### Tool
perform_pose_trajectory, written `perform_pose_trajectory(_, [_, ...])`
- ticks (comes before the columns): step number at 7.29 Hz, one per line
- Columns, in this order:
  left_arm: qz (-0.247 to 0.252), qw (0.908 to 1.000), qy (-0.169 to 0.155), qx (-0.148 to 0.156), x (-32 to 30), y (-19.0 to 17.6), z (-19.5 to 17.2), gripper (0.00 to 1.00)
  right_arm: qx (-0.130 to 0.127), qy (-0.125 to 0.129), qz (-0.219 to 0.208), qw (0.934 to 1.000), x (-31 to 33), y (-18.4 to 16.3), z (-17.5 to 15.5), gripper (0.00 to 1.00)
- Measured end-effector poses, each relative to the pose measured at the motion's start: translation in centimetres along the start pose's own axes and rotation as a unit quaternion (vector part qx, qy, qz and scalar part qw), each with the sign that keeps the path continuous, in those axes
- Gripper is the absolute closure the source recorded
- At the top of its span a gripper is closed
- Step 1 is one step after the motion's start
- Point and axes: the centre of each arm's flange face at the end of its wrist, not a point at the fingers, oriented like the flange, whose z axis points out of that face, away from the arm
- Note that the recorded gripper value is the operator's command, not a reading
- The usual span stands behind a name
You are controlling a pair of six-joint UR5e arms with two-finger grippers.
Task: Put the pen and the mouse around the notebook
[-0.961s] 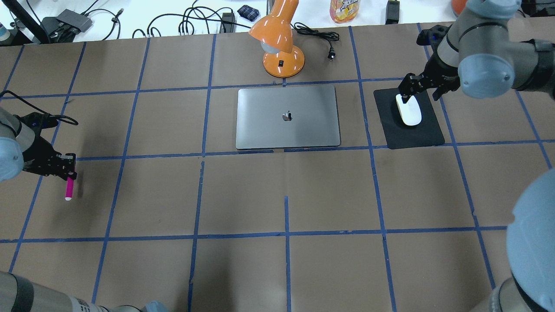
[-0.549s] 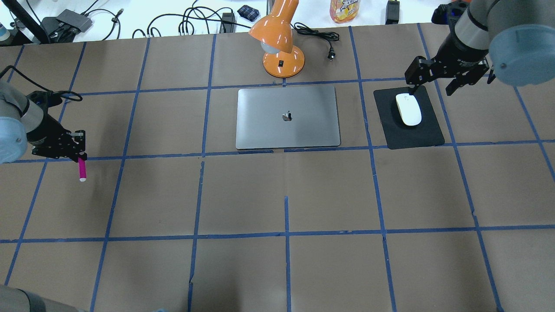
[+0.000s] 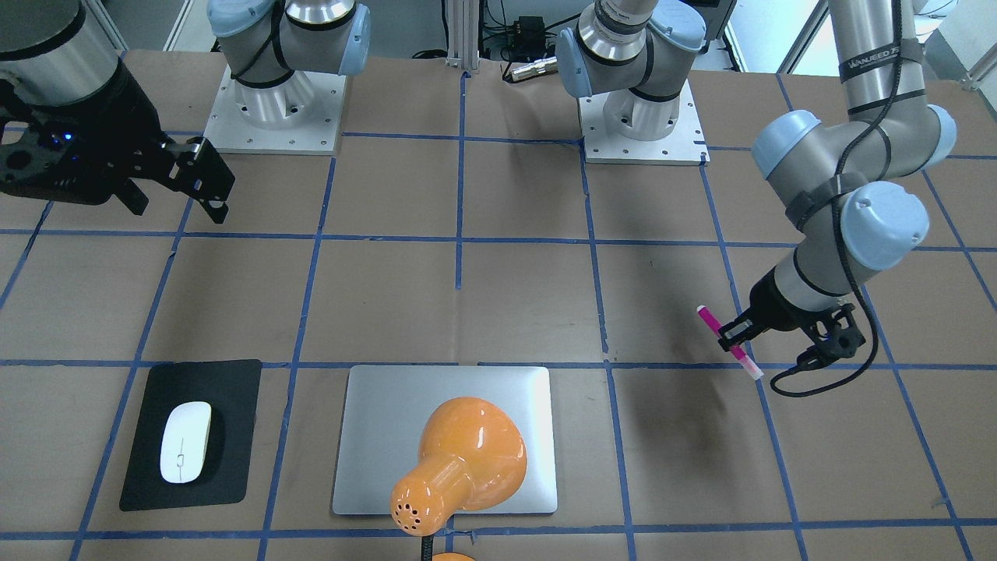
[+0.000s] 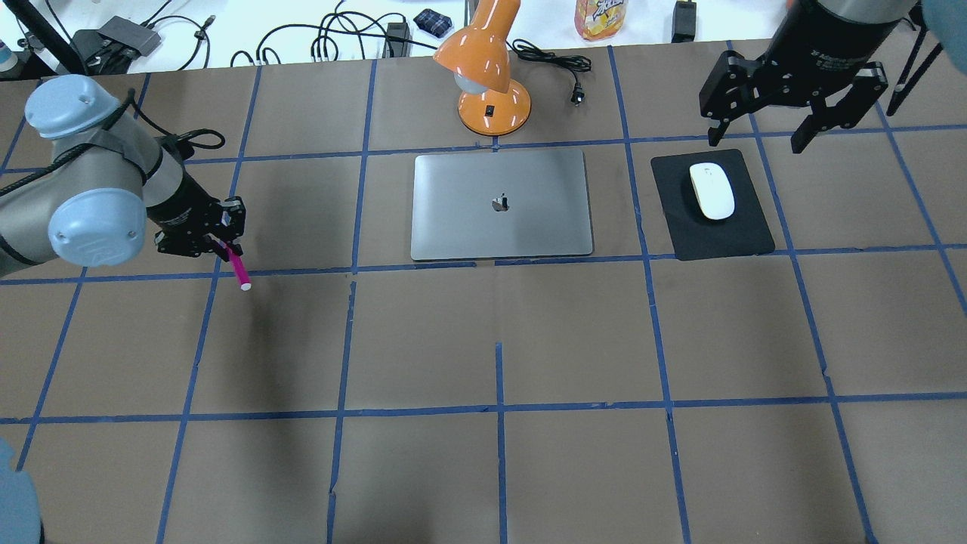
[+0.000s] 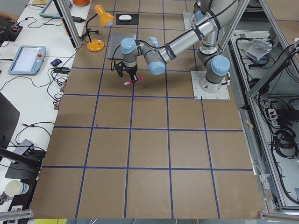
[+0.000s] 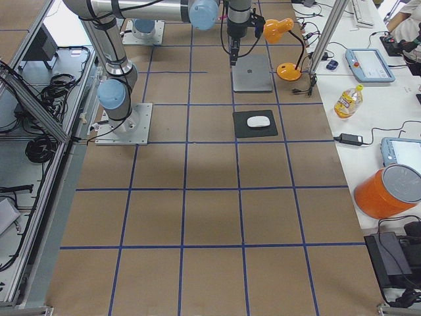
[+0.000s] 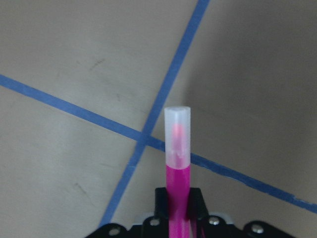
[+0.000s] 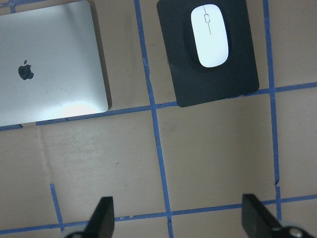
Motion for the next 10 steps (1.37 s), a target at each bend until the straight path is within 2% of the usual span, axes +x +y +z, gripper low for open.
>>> perform_pose_trajectory(3, [-0.099, 0.995, 0.012, 0.001, 10.6, 6.1, 0.9, 1.0, -0.004, 0.014, 0.01, 0.9998, -4.7, 1.8, -0.1, 0.07])
perform_pose_trajectory(6, [-0.185, 0.9824, 0.028, 0.012, 19.3, 13.0, 3.0, 1.0, -0.005, 0.02, 0.004, 0.9998, -6.0, 2.3, 0.3, 0.0])
perform_pose_trajectory(8, [-0.227, 0.9737, 0.022, 0.005, 22.7, 17.0, 5.1, 1.0, -0.004, 0.022, 0.002, 0.9997, -6.0, 2.4, 0.3, 0.0])
perform_pose_trajectory(10, [-0.262, 0.9648, 0.023, 0.003, 25.1, 20.0, 6.5, 1.0, -0.003, 0.02, -0.019, 0.9996, -6.1, 2.2, 0.3, 0.0])
